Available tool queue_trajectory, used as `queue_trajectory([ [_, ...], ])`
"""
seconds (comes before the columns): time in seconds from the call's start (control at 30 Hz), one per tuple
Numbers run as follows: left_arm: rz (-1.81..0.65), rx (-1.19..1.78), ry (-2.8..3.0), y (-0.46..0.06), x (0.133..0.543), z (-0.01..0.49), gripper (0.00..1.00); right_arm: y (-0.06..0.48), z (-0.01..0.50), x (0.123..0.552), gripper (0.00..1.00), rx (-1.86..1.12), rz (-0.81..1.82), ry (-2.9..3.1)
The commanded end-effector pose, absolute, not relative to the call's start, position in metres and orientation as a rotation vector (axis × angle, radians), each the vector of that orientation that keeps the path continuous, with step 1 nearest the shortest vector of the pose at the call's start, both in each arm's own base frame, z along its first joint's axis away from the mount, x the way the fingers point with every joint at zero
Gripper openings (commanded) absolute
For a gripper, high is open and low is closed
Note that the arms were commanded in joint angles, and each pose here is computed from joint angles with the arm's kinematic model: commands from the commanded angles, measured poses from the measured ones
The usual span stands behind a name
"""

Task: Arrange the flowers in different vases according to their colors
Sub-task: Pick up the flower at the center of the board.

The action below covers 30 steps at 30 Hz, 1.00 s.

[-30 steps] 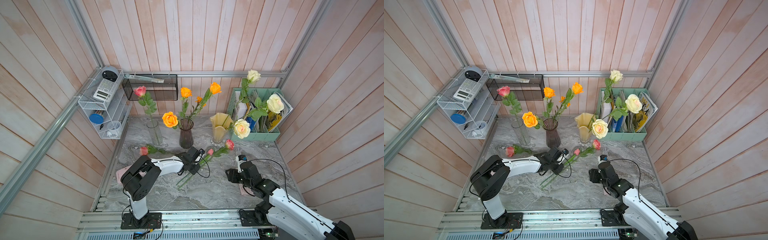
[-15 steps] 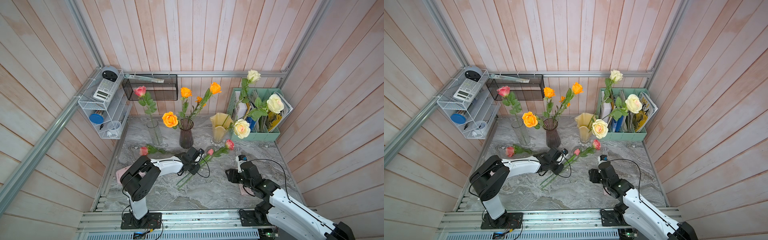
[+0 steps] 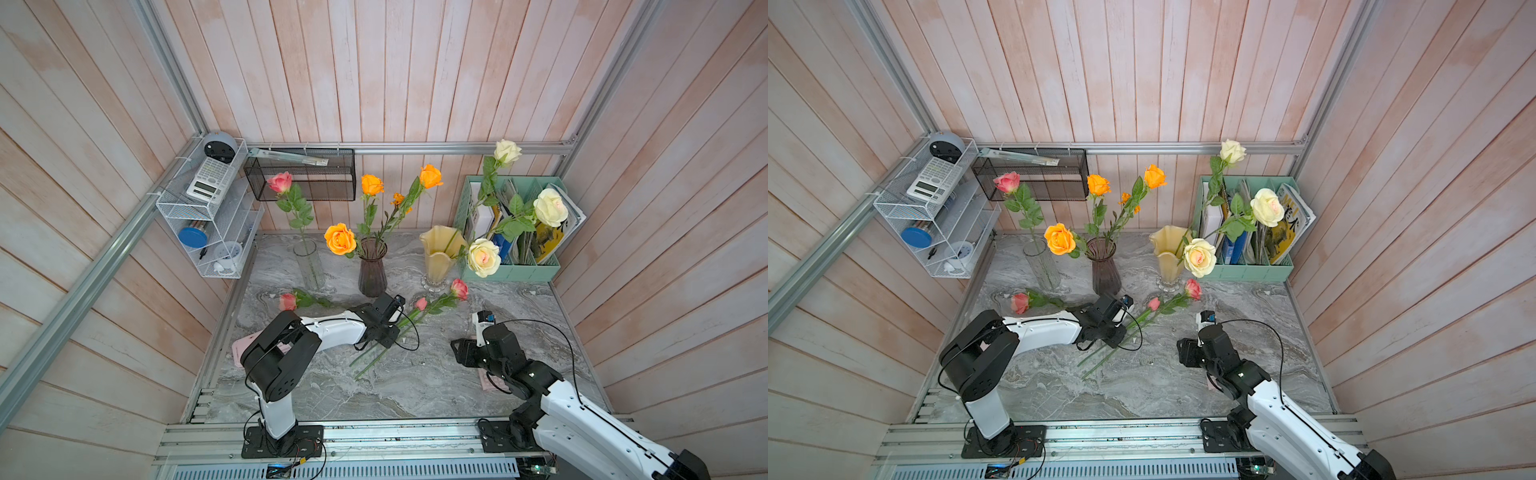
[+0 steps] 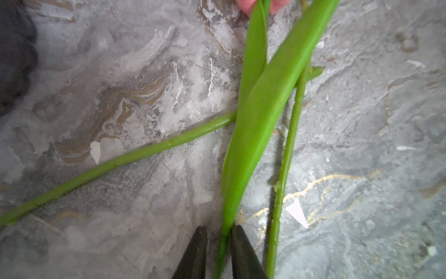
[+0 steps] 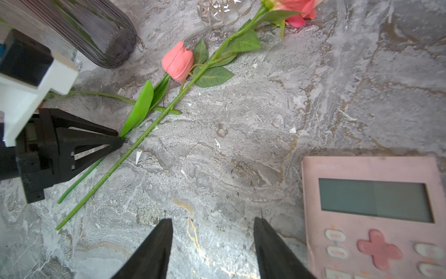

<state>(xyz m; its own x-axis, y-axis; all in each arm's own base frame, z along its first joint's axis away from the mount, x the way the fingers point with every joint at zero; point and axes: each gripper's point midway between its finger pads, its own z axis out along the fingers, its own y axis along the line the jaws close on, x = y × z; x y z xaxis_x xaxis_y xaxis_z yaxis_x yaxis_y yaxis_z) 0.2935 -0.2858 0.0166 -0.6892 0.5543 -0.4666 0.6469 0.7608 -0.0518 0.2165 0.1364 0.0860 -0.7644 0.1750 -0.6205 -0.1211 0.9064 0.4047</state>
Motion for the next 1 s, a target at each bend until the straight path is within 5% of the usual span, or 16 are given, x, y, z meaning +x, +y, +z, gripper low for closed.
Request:
queue_trajectory([
  [0.0, -0.230, 0.972, 2.763, -0.258, 0.252, -0.031, 0.18, 0.135, 0.083, 0.214, 0.60, 0.030, 0.558, 2.382],
  [0.43, -0.302, 0.989, 2.735, -0.265, 0.250, -0.018, 0.07, 0.133, 0.083, 0.215, 0.60, 0.038, 0.552, 2.371],
  [0.97, -0.473, 0.874, 2.383, -0.294, 0.263, 0.101, 0.04, 0.132, 0.083, 0.216, 0.60, 0.044, 0.544, 2.367],
])
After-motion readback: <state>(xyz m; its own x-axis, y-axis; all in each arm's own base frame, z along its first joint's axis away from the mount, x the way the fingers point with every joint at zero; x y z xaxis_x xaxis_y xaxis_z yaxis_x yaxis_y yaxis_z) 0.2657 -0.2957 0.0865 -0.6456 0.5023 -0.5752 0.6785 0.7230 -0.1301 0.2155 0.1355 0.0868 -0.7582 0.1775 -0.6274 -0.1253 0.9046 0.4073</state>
